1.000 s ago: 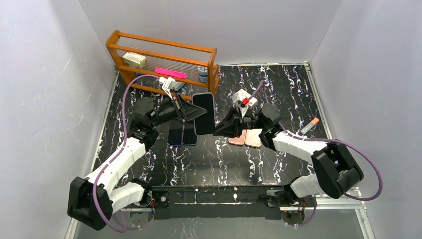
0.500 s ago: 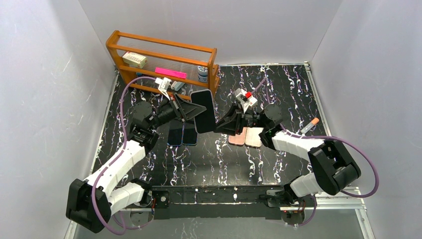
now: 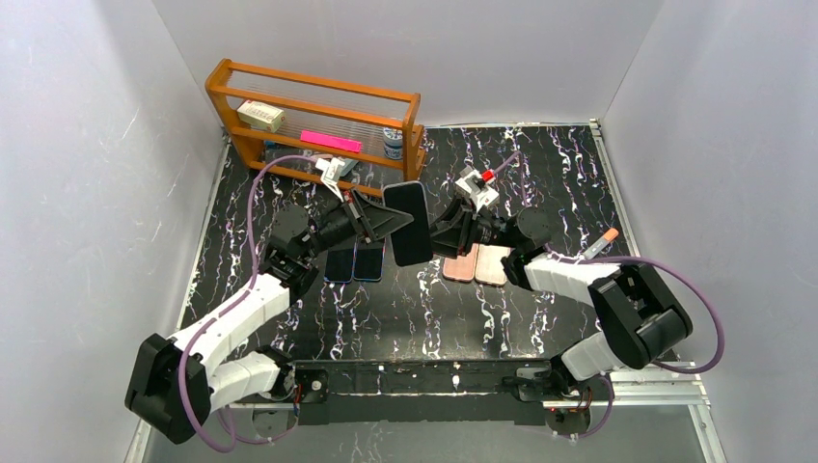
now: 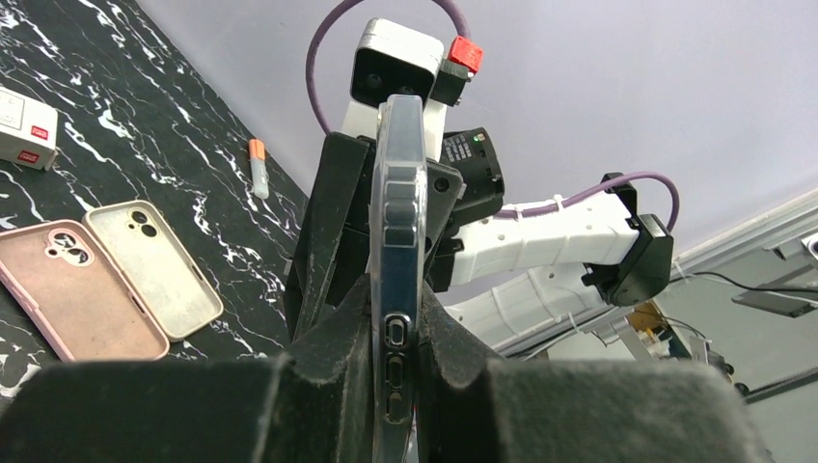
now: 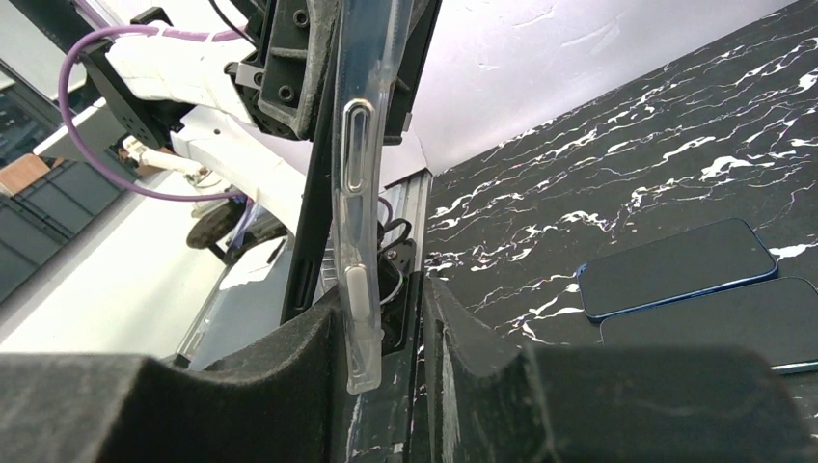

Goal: Take the phone out of the phone case
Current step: Remove the phone case from the phone.

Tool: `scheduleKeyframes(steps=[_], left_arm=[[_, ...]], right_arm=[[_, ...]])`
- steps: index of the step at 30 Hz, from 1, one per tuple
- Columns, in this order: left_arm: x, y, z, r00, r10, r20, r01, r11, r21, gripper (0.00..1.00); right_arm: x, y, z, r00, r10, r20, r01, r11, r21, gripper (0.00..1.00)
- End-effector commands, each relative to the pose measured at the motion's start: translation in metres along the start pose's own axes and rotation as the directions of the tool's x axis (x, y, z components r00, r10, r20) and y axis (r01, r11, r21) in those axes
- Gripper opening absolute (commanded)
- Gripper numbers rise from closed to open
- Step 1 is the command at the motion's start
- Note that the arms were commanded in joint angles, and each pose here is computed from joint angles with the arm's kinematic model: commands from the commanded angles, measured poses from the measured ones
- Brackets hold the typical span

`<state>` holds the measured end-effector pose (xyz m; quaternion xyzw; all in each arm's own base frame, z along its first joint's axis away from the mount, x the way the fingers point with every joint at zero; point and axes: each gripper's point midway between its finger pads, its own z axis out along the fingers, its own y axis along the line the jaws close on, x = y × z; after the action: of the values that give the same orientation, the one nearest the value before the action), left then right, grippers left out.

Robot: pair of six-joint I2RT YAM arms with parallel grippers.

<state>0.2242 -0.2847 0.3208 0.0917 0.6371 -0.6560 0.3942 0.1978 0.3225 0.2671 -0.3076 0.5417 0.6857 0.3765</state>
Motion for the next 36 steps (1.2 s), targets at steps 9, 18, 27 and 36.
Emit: scheduleKeyframes(steps=[9, 18, 27, 36], left_arm=[[0.038, 0.024, 0.014, 0.988, -0.045, -0.144, 0.034, 0.996, -0.078, 0.0], [0.021, 0.082, -0.002, 0.989, 0.049, -0.142, -0.106, 0.901, -0.421, 0.36], [0.008, 0.113, -0.023, 0.99, 0.074, -0.122, -0.134, 0.771, -0.623, 0.62], [0.008, 0.113, -0.027, 0.971, 0.15, -0.185, -0.237, 0.694, -0.68, 0.92]], right_arm=[[-0.035, -0.004, 0.007, 0.984, -0.004, 0.176, 0.005, 1.0, -0.004, 0.13], [-0.007, -0.027, -0.005, 0.985, 0.074, 0.157, -0.091, 0.99, 0.106, 0.01], [0.011, -0.052, -0.017, 0.971, 0.147, 0.189, -0.191, 0.951, 0.242, 0.01], [0.039, -0.093, -0.026, 0.913, 0.321, 0.25, -0.404, 0.787, 0.466, 0.01]])
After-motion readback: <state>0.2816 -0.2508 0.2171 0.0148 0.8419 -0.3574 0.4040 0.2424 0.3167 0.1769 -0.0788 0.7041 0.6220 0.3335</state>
